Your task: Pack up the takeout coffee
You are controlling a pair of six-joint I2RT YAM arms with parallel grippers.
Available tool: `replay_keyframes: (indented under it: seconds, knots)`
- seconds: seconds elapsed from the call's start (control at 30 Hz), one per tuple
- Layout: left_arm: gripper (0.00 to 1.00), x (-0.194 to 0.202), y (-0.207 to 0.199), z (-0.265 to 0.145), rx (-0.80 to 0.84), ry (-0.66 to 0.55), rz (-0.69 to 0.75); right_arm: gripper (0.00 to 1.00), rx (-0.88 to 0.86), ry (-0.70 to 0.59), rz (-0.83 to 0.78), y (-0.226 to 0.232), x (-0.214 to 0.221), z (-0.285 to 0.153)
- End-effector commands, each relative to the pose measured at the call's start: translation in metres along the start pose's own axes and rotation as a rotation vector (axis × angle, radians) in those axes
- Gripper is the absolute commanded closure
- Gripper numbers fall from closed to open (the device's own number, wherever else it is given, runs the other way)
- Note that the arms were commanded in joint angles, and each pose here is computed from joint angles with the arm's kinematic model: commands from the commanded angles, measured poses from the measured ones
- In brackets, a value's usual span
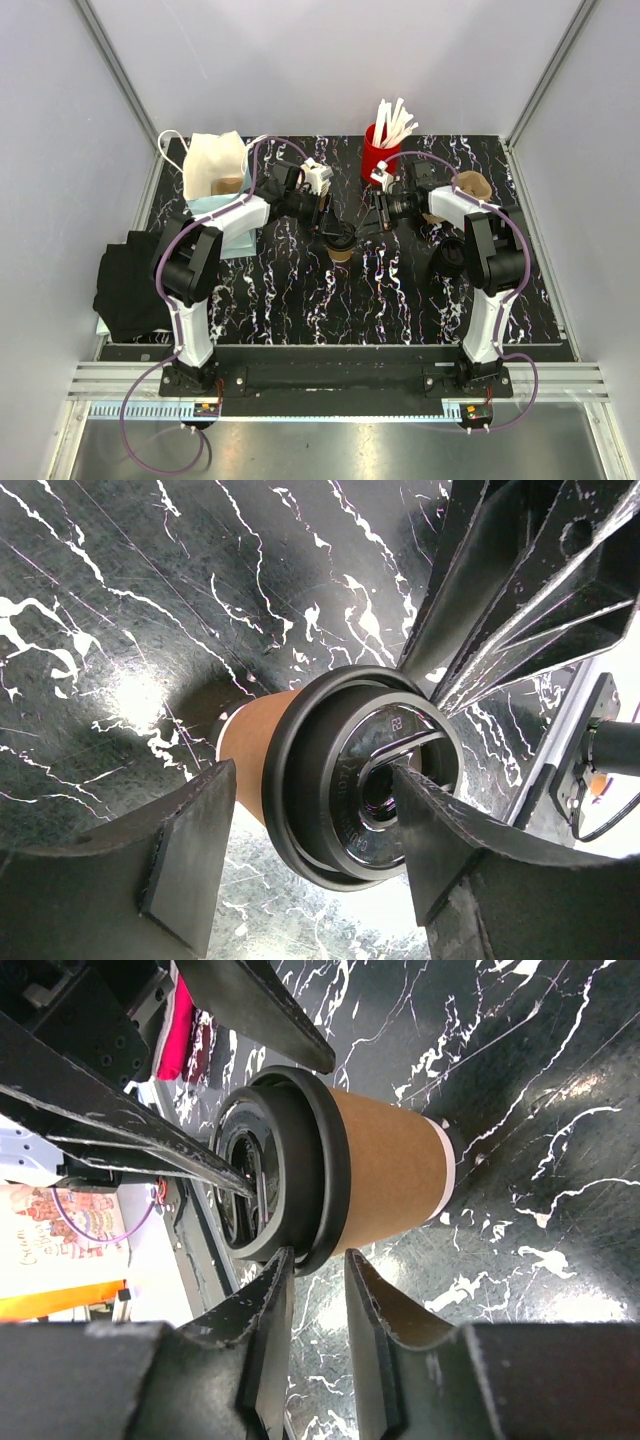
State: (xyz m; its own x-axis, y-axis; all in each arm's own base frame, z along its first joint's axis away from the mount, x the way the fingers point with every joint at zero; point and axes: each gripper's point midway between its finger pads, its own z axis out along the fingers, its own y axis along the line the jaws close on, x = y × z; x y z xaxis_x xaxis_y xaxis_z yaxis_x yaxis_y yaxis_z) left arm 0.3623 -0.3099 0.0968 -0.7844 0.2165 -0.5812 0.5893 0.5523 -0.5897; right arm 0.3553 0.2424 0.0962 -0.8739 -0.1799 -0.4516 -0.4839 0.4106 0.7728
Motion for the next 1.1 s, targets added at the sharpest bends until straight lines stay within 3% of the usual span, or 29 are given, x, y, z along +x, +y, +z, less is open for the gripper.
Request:
replay_keyframes:
  seconds: [0.0, 0.23, 1.07]
  knots:
    - [0.34, 0.037, 0.028, 0.011, -0.11, 0.111, -0.001, 0.67, -0.016, -0.046, -0.103, 0.029, -0.03, -0.01]
    - [0.34, 0.038, 0.027, 0.012, -0.105, 0.113, 0.001, 0.67, -0.025, -0.062, -0.087, 0.025, -0.043, -0.008]
    - [0.34, 0.038, 0.023, 0.014, -0.092, 0.115, 0.007, 0.7, -0.035, -0.022, 0.008, -0.008, -0.025, 0.014]
